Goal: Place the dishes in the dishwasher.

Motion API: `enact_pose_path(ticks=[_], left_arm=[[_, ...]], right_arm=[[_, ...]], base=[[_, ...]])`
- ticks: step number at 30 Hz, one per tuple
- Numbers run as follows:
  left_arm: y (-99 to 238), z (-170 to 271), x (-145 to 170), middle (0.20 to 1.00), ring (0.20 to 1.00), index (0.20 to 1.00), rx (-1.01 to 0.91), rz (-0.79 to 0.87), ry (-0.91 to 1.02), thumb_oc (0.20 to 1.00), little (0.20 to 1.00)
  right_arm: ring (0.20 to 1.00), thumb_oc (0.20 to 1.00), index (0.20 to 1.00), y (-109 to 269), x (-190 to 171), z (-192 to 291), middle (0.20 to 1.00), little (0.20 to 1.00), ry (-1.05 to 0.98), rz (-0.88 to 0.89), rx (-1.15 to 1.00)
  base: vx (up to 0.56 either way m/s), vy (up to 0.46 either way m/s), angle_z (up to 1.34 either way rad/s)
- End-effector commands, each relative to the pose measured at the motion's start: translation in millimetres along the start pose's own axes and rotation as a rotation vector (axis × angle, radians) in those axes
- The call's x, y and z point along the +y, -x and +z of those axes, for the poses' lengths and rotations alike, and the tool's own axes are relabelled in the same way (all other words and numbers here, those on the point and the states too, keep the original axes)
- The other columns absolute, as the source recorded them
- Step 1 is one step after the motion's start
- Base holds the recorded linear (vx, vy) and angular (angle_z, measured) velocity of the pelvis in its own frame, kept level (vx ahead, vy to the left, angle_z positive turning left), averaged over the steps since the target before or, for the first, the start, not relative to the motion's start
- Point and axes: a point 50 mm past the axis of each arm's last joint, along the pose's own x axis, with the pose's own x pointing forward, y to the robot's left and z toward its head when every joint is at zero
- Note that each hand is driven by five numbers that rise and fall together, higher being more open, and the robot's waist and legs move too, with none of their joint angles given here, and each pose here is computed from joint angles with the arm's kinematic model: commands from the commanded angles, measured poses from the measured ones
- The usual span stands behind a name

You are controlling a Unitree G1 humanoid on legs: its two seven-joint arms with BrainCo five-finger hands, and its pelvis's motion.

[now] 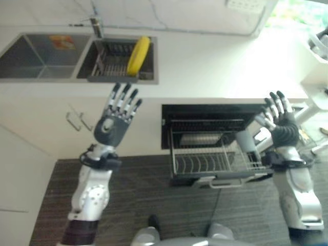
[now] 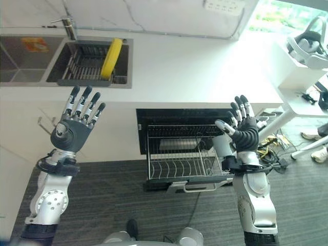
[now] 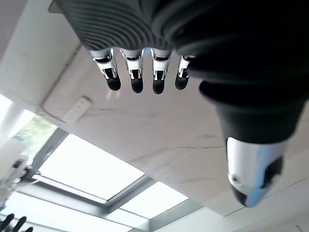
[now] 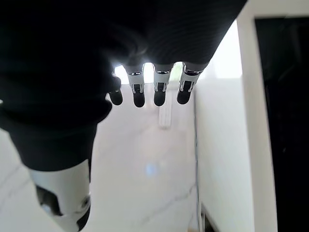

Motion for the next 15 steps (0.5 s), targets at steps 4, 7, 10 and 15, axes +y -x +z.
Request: enact_pose_path(ticks=[4, 7, 10, 15], left_arm=[[-10.0, 22.1, -15.3, 1.000, 1.000, 1.000, -0.125, -0.095, -0.069, 1.000, 1.000], [-11.4, 22.8, -18.1, 1.000, 1.000, 1.000, -0.143, -0.077, -0.076, 1.000, 1.000], [-10.9, 23.3, -17.1, 1.000, 1.000, 1.000, -0.157, -0.055, -0.070, 1.000, 1.000], [-10.4, 26.0, -15.3, 1.000, 1.000, 1.000, -0.100, -0.080, -0.344, 1.000, 1.000]], right_arm=[[1.000, 1.000, 1.000, -11.9, -17.9, 23.2, 1.000, 1.000, 0.083, -0.026, -0.133], [1.000, 1.000, 1.000, -14.8, -14.5, 24.5, 1.000, 1.000, 0.090, -0.005, -0.127], [1.000, 1.000, 1.000, -15.1, -14.4, 25.1, 1.000, 1.000, 0.098, 0.009, -0.120], [1.000, 1.000, 1.000, 0.9, -1.5, 15.6, 1.000, 1.000, 0.065, 0.145, -0.118]], base=[[0.03, 0.002, 0.17], [0.00, 0.015, -0.10], [-0.02, 0.014, -0.07], [0.04, -0.065, -0.04]])
